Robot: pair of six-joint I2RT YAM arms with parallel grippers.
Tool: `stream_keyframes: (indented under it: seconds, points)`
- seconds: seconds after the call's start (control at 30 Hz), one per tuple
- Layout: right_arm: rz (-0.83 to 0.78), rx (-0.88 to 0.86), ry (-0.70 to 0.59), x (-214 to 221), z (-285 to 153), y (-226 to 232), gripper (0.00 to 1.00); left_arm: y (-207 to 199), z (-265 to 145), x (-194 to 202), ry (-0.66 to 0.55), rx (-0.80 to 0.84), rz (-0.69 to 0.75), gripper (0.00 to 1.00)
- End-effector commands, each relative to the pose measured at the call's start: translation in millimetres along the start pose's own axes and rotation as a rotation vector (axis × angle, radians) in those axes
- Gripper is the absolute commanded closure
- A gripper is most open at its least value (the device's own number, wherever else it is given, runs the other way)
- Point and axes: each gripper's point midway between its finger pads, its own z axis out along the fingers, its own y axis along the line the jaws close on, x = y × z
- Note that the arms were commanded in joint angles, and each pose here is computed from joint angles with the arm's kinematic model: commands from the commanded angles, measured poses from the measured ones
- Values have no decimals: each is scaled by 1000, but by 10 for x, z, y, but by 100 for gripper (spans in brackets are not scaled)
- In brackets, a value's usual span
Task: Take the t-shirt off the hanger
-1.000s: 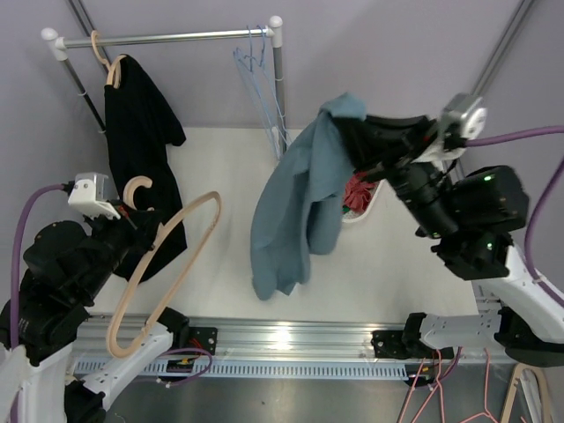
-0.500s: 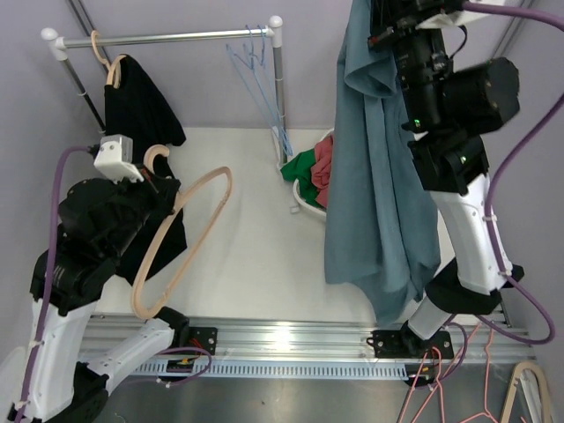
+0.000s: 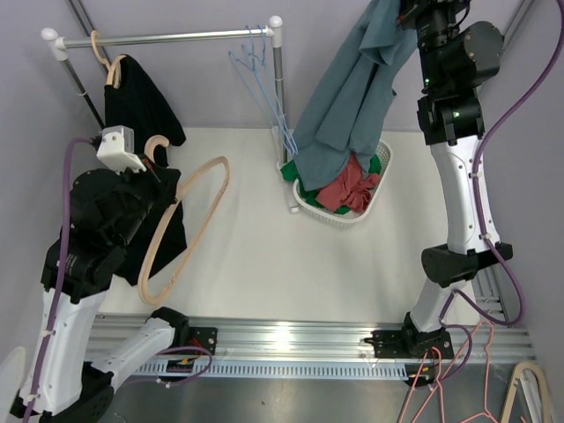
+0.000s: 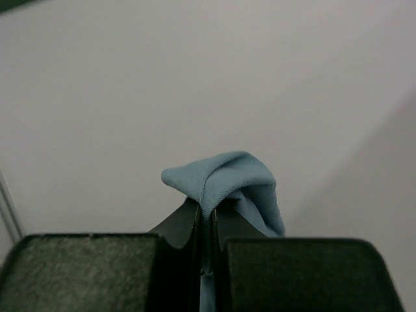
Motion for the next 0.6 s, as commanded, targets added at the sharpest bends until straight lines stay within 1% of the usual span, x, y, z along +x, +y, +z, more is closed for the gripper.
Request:
stream_keyframes:
  seconds: [0.0,0.03,0.07,0.1,0.13,0.17,0.2,0.23,0.3,0.33,0.4,0.43,0.47,0.5,0.53,0.57]
  points:
    - [102,-4,111,306,-157,45,100,-8,209,-72,-17,25,-24,99]
    - [107,12,260,942,-268,-11,100,-27,253,-75,3,70,-48,99]
    - [123,27,397,1369,-436,-32,100,4,370,-41,30,68,-65,99]
    - [184,47,494,1700,-584,-26,100,19,422,-80,30,68,-70,99]
    - [211,61,652,2292,-928,-47,100,87,482,-94,39,50,-78,99]
    - [246,59,716,2562,-1124,-29,100,91,511,-170,34,47,-79,99]
    - [288,71,777,2803,-1333,-12,100,133,631,-129,68,30,-88,99]
    - [362,91,903,3224,-1771,22,100,117,620,-289,32,27,-86,99]
    - [393,143,993,3562,-2131,49,100,123,715,-343,29,18,-92,99]
    - [394,214,1087,3869,-2396,-24,100,74,695,-506,-10,30,-88,99]
    - [364,287,1226,4290,-2713,-124,100,67,759,-570,-16,28,-90,99]
    - [305,359,1461,4822,-3256,-264,100,26,789,-720,-44,36,-87,99]
    - [285,362,1470,4888,-3033,-288,100,-1,808,-765,-51,48,-82,99]
    - [257,377,1551,5050,-3154,-331,100,-49,803,-870,-77,67,-75,99]
    - [223,385,1655,5156,-3364,-373,100,-92,832,-962,-101,85,-67,99]
    - [212,390,1693,5313,-3472,-391,100,-140,822,-1034,-118,105,-57,99]
